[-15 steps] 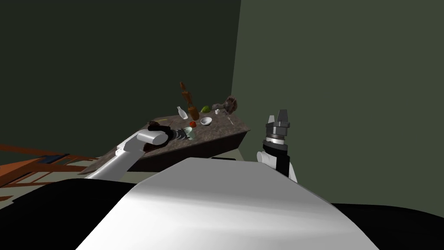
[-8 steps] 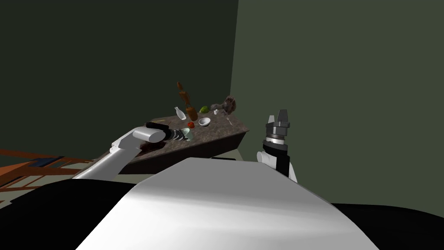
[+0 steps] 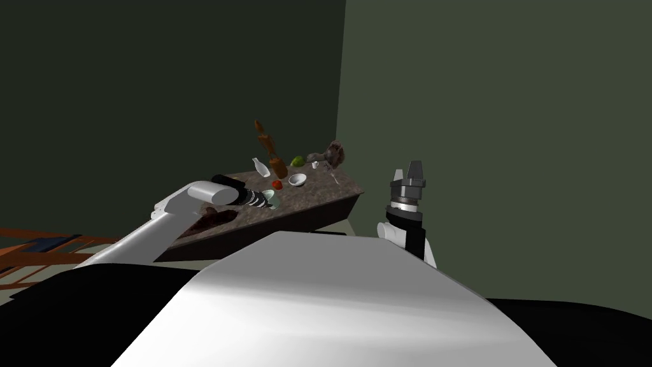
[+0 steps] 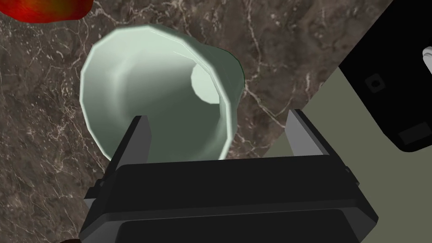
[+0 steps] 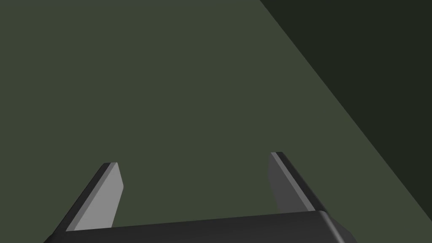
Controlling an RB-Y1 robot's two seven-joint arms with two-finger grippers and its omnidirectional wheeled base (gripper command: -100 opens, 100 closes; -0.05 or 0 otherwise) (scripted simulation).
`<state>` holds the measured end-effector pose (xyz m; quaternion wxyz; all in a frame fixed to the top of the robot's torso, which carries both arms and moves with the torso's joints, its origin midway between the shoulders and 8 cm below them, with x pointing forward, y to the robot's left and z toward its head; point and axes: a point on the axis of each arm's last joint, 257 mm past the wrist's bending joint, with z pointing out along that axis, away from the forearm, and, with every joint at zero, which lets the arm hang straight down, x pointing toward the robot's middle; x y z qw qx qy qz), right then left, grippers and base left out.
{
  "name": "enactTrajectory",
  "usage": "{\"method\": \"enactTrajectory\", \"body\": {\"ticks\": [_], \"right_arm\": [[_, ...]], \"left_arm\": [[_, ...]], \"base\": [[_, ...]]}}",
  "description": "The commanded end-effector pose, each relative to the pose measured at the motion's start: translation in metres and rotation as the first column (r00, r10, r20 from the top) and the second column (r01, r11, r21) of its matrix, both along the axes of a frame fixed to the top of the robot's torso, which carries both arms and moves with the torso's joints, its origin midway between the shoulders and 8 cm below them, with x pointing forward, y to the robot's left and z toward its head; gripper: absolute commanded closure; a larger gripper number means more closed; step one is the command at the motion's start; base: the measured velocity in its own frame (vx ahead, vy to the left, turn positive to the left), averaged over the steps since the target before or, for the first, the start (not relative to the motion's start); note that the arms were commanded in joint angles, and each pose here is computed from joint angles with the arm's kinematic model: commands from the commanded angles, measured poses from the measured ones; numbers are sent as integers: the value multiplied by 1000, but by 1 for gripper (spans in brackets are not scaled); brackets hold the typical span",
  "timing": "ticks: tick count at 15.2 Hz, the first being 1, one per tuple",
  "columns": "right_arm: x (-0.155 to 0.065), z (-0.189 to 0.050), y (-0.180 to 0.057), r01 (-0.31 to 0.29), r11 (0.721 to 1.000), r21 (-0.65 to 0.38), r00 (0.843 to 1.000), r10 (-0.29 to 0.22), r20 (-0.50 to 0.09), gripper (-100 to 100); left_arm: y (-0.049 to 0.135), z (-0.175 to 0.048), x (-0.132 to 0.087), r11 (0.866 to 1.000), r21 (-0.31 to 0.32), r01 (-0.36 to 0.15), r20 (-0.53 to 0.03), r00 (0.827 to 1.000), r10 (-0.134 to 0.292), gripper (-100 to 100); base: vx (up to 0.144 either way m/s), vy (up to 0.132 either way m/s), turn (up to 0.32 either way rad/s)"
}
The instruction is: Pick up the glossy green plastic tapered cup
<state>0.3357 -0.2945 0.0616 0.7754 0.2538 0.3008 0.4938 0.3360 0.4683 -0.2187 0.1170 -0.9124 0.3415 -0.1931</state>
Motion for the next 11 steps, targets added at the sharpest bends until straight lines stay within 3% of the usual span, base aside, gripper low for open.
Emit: {"method": "enactTrajectory", "body": {"ticks": [1,3,4,8,10,11], "right_arm": [[0,0,0,0,1000,0,1000,0,0,0],[0,0,0,0,1000,0,1000,0,0,0],[0,0,0,0,1000,0,1000,0,0,0],[0,0,0,0,1000,0,1000,0,0,0],[0,0,0,0,1000,0,1000,0,0,0],[0,0,0,0,1000,0,1000,0,0,0]], "left_arm": [[3,1,-6,1000,-4,-25,-29,999,24,-100],[5,3,-10,999,-6,-42,-49,998,42,-100],[4,2,-7,1000,-5,-30,-35,999,29,-100],[16,-18,-6,999,-8,-46,-38,998,45,-100],[14,-17,-7,999,-8,-46,-39,998,46,-100],[15,-18,-6,999,-8,-45,-38,998,45,100]], "base": [[28,-29,-14],[24,-26,-16],[12,-15,-5],[7,-14,-44],[5,-8,-15],[0,0,0]]}}
